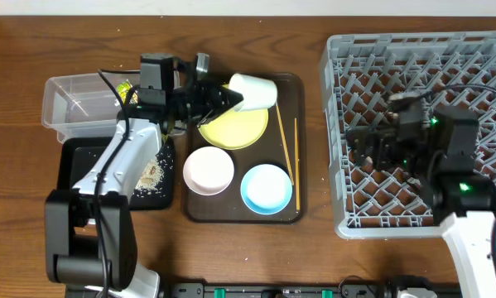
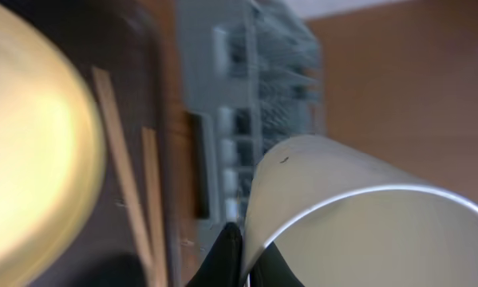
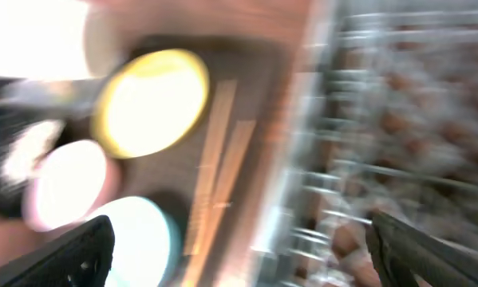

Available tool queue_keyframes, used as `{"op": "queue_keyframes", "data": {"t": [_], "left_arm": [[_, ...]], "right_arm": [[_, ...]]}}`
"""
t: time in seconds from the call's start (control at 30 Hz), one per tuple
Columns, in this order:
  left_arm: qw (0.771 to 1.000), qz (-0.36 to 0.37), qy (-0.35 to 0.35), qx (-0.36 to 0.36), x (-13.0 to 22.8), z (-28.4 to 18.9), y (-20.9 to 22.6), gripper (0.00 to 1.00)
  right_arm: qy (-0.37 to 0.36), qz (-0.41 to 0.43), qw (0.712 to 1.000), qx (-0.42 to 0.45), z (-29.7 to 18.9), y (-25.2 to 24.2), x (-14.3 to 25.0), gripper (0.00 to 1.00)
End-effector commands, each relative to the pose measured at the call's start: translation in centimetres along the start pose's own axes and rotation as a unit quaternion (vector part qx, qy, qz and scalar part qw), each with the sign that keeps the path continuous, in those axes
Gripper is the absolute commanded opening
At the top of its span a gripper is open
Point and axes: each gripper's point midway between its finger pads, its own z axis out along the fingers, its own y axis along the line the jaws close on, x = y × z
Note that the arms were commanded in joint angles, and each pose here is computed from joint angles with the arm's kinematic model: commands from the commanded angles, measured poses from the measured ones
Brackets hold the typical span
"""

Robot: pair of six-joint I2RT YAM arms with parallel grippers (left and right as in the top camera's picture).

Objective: Sort waste into correct bins and load items into the dishwasher rack
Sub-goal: 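Grasp the white cup with the left gripper and lift it, then hand the white cup from the left gripper to the right gripper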

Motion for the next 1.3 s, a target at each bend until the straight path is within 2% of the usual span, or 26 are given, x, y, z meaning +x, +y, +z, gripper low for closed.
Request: {"op": "queue_keyframes", "data": {"t": [0.0,0.17,0.4,0.7,0.9,1.03,1.27], "left_arm": [[0.993,-0.032,0.083,0.076,2.7,0.6,-2.7,0.06],[0.988,-0.025,0.119,0.092,4.5,1.6,-3.9,0.06],[0.982,-0.016,0.159,0.104,6.9,3.0,-5.2,0.06],[0.975,-0.023,0.187,0.117,8.4,3.8,-6.6,0.06],[0.969,-0.025,0.204,0.135,8.9,4.1,-7.9,0.06],[0.966,-0.024,0.214,0.14,9.6,4.5,-8.5,0.06],[0.965,-0.024,0.219,0.142,9.8,4.5,-8.6,0.06]], "right_arm": [[0.007,-0.045,0.979,-0.199,-0.1,6.3,0.0,0.99],[0.012,-0.065,0.951,-0.303,0.1,8.3,0.6,0.99],[0.011,-0.081,0.926,-0.369,1.3,9.8,0.8,0.99],[-0.011,-0.132,0.912,-0.389,2.5,11.1,0.0,0.99],[-0.029,-0.166,0.901,-0.399,2.5,12.2,-0.4,0.93],[-0.046,-0.193,0.893,-0.404,2.5,12.9,-0.9,0.84],[-0.081,-0.226,0.887,-0.395,2.4,12.9,-2.3,0.83]]}}
